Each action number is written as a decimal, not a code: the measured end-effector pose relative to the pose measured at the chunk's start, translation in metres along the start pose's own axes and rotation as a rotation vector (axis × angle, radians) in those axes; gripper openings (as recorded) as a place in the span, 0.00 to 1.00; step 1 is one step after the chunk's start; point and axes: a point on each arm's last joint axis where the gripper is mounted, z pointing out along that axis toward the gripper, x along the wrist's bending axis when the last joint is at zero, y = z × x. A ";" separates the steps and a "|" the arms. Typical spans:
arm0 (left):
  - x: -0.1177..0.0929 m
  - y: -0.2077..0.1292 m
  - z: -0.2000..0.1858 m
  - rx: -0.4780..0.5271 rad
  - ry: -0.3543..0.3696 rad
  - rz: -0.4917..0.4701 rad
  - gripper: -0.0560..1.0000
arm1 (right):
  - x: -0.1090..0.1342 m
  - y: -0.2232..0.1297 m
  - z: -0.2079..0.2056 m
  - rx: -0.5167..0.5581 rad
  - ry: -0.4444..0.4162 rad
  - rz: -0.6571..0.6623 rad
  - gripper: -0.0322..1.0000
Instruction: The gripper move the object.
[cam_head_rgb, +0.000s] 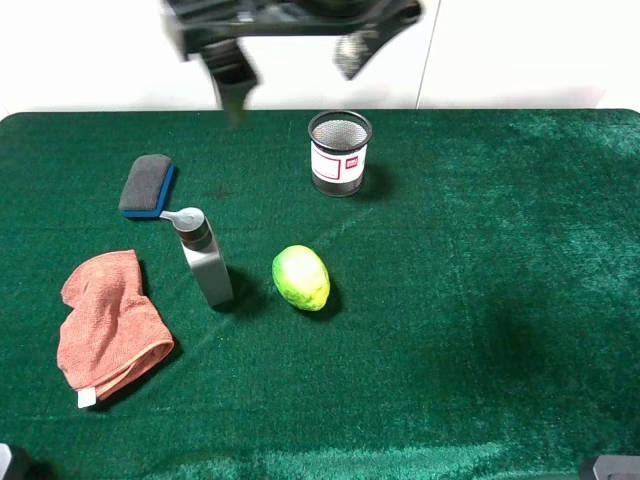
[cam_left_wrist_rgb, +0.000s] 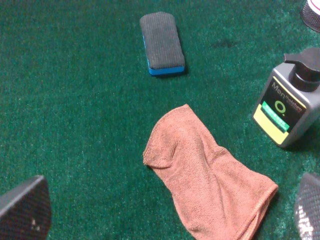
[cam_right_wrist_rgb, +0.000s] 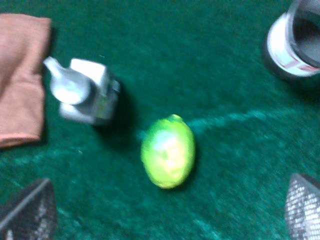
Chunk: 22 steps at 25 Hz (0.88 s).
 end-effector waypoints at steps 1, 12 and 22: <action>0.000 0.000 0.000 0.000 0.000 0.000 0.99 | -0.006 -0.003 -0.002 0.003 -0.007 -0.001 0.70; 0.000 0.000 0.000 0.000 0.000 0.000 0.99 | -0.068 -0.048 -0.023 0.032 -0.080 -0.009 0.70; 0.000 0.000 0.000 0.000 0.000 0.000 0.99 | -0.087 -0.095 -0.032 0.066 -0.117 0.006 0.70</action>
